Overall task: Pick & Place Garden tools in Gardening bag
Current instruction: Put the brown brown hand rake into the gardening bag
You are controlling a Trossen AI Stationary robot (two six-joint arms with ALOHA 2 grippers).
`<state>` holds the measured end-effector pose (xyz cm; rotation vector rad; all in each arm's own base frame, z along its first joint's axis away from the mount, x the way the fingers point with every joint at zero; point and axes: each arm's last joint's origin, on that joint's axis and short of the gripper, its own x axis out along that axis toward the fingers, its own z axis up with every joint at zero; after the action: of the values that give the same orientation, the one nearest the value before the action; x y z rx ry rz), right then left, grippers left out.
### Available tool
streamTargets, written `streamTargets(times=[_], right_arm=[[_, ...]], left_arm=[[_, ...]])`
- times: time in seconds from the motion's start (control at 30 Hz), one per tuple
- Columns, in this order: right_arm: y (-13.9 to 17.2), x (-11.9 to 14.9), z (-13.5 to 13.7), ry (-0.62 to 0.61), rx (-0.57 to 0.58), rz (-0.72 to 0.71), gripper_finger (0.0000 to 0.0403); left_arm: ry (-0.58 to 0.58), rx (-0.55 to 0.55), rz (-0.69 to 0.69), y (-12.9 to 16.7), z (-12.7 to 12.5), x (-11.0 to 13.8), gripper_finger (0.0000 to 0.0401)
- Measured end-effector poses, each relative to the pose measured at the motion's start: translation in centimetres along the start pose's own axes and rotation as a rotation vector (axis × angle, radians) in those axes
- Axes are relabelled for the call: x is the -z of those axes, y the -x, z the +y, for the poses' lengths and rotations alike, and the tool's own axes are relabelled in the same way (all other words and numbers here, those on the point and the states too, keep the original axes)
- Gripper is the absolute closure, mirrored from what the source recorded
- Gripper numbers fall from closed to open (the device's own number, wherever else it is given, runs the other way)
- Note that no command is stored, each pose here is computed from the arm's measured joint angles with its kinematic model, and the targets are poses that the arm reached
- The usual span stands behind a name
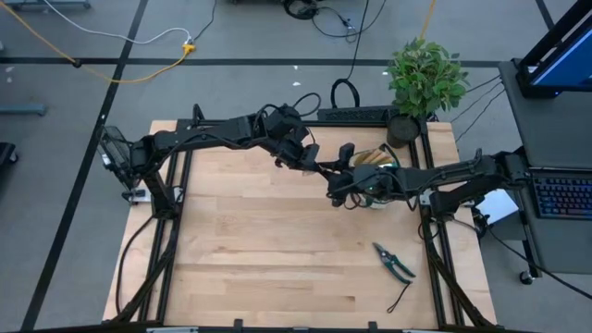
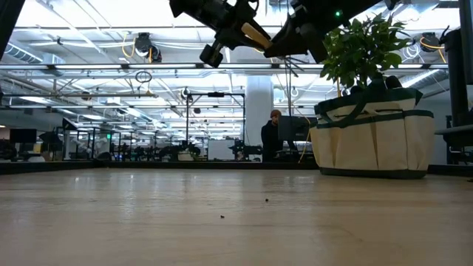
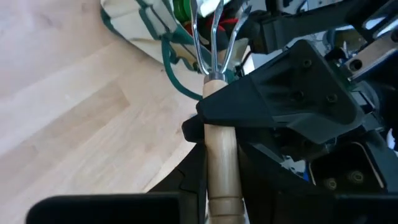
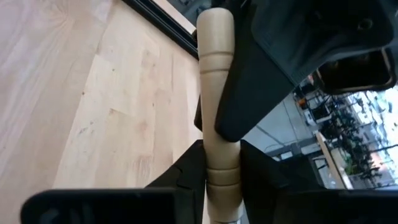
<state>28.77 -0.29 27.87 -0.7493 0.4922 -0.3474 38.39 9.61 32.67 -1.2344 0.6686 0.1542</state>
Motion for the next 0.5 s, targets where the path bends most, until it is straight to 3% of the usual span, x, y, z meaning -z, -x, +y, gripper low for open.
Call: streamTargets(times=[0.13, 0.37, 0.5], right_arm=[[0.0, 0.1, 0.1, -0.036, -0.005, 0.013, 0.0339], [0.0, 0.1, 0.0, -0.103, -0.001, 0.011, 0.0340], [0.0, 0.1, 0.0, -0.114, 0.011, 0.023, 0.0340]], left_arm=[[-0.051, -0.018, -0.029, 0.0, 0.0, -0.1, 0.0321], [-0.162, -0.028, -0.067, 0.5, 0.6, -1.2, 0.0172], [-0.204, -0.006, -0.097, 1.1, 0.9, -2.3, 0.0113]])
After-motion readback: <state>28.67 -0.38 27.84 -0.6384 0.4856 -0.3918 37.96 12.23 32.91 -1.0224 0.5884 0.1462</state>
